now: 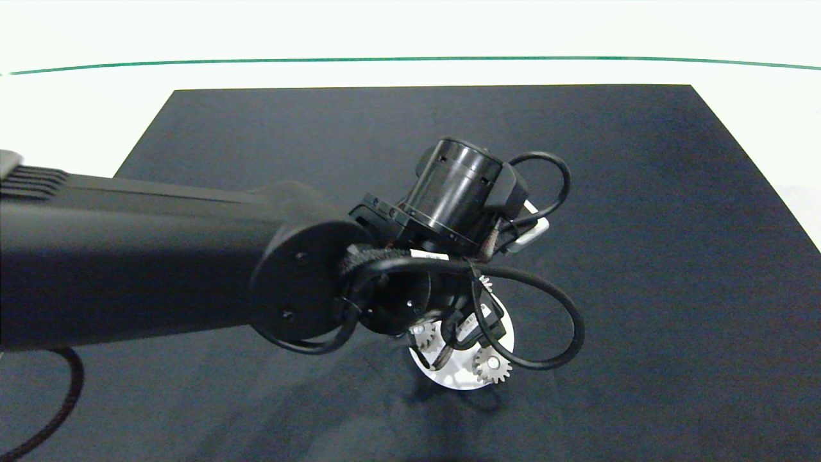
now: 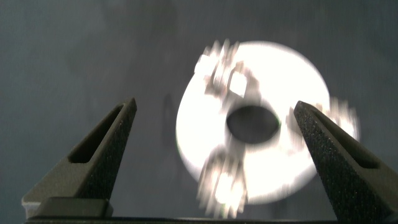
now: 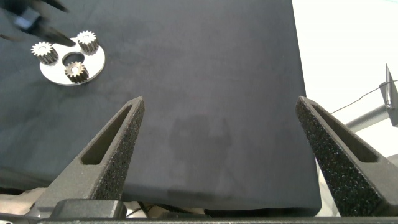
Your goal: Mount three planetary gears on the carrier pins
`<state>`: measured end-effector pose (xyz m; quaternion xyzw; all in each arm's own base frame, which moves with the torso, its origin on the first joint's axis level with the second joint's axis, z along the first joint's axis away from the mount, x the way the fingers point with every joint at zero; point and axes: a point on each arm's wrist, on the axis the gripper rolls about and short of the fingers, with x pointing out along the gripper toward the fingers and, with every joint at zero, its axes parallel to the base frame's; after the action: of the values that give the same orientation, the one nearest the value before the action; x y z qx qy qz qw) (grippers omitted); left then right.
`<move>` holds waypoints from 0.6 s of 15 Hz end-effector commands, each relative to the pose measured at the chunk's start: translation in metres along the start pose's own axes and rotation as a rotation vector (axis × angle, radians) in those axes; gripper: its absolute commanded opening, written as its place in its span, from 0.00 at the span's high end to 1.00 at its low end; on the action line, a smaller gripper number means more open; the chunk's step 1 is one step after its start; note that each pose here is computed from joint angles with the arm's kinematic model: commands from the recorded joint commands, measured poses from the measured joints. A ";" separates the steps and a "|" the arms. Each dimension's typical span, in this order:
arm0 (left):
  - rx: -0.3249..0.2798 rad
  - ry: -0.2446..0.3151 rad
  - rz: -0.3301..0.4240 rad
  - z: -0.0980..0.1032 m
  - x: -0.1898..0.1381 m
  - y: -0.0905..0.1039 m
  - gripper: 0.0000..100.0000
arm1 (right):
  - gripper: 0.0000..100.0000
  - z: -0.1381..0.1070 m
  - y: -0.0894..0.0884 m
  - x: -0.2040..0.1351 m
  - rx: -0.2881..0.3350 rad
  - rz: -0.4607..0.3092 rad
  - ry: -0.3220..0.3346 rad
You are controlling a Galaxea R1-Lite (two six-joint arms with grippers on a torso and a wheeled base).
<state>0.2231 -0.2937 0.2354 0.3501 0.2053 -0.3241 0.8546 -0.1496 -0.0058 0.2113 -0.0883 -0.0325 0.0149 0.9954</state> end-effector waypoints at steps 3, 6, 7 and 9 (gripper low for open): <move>-0.201 0.065 0.061 -0.034 -0.153 0.069 0.00 | 0.00 0.009 -0.002 0.019 -0.003 0.012 0.091; -0.356 0.171 0.144 -0.106 -0.254 0.084 0.00 | 0.00 0.027 -0.003 0.047 -0.007 0.016 0.196; -0.463 0.110 0.212 -0.124 -0.286 0.084 0.00 | 0.00 0.035 -0.003 0.057 -0.006 0.010 0.225; -0.568 0.087 0.321 -0.159 -0.330 0.071 0.00 | 0.00 0.047 -0.003 0.072 -0.002 -0.010 0.277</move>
<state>0.0960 -0.0721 0.3511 0.2194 0.3002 -0.1868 0.9093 -0.1019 -0.0005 0.2485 -0.0913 0.0648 0.0063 0.9937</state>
